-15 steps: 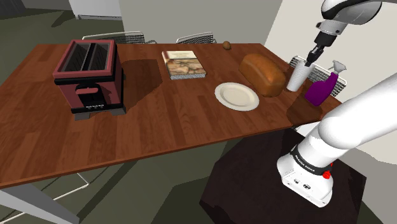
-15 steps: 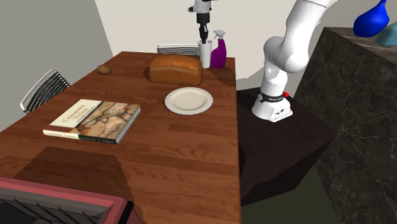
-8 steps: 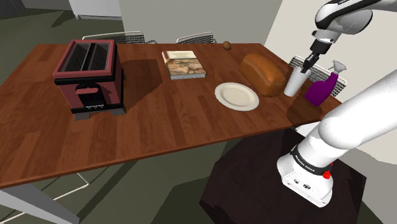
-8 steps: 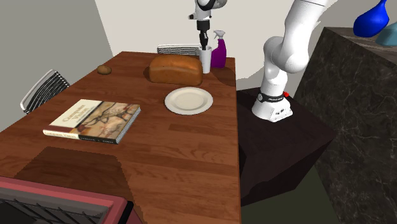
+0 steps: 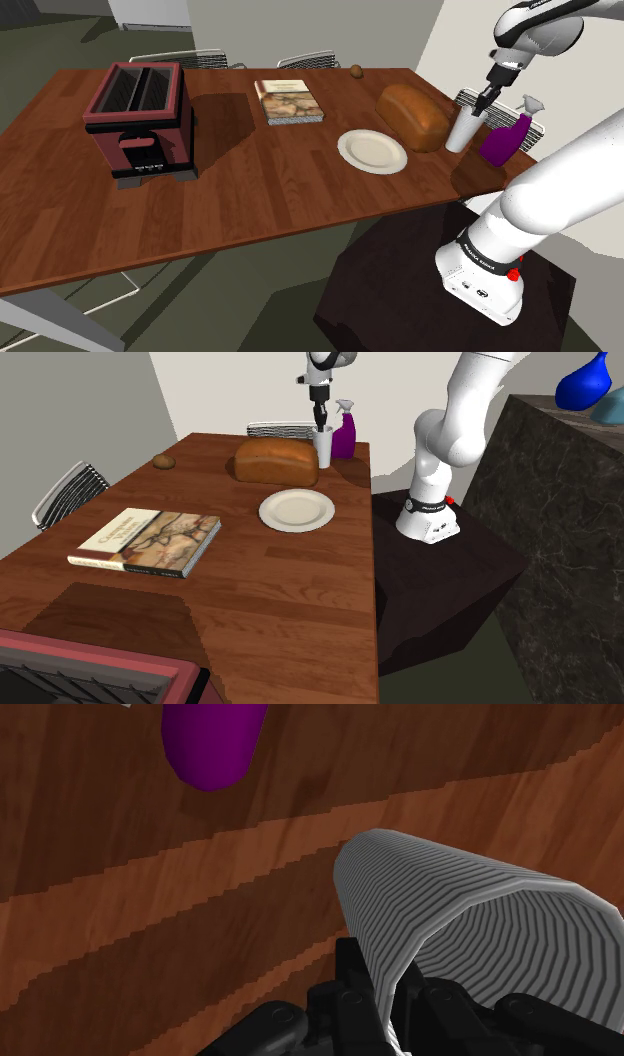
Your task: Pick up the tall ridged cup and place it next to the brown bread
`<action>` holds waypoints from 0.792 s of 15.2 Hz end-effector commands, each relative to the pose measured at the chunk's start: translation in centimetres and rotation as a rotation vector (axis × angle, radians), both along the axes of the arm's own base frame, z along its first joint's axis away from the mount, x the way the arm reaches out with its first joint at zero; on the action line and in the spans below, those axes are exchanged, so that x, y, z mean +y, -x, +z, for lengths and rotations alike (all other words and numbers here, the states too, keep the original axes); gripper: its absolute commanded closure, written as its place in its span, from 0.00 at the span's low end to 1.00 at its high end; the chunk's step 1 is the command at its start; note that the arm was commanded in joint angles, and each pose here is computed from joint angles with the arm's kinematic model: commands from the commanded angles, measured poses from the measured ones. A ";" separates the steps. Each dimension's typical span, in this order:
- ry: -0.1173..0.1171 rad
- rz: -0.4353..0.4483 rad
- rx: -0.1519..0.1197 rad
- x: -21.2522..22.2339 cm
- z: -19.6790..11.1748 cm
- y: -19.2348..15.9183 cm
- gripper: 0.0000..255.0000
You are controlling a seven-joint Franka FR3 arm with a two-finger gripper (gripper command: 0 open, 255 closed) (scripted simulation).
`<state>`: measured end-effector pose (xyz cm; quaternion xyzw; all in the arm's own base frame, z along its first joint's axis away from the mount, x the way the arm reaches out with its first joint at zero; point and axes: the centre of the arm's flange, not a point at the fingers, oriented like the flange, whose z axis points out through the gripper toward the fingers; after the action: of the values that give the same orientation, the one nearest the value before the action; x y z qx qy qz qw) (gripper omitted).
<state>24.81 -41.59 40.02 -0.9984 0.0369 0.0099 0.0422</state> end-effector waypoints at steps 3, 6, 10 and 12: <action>0.000 0.000 0.000 0.0 0.0 0.0 0.00; 0.000 0.000 0.000 0.0 0.0 0.0 0.00; 0.000 0.000 0.000 -0.4 5.0 -0.1 0.00; 0.000 0.000 0.000 -0.4 5.0 -0.1 0.00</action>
<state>24.84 -41.96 44.74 -0.9984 0.0370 0.0095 0.0419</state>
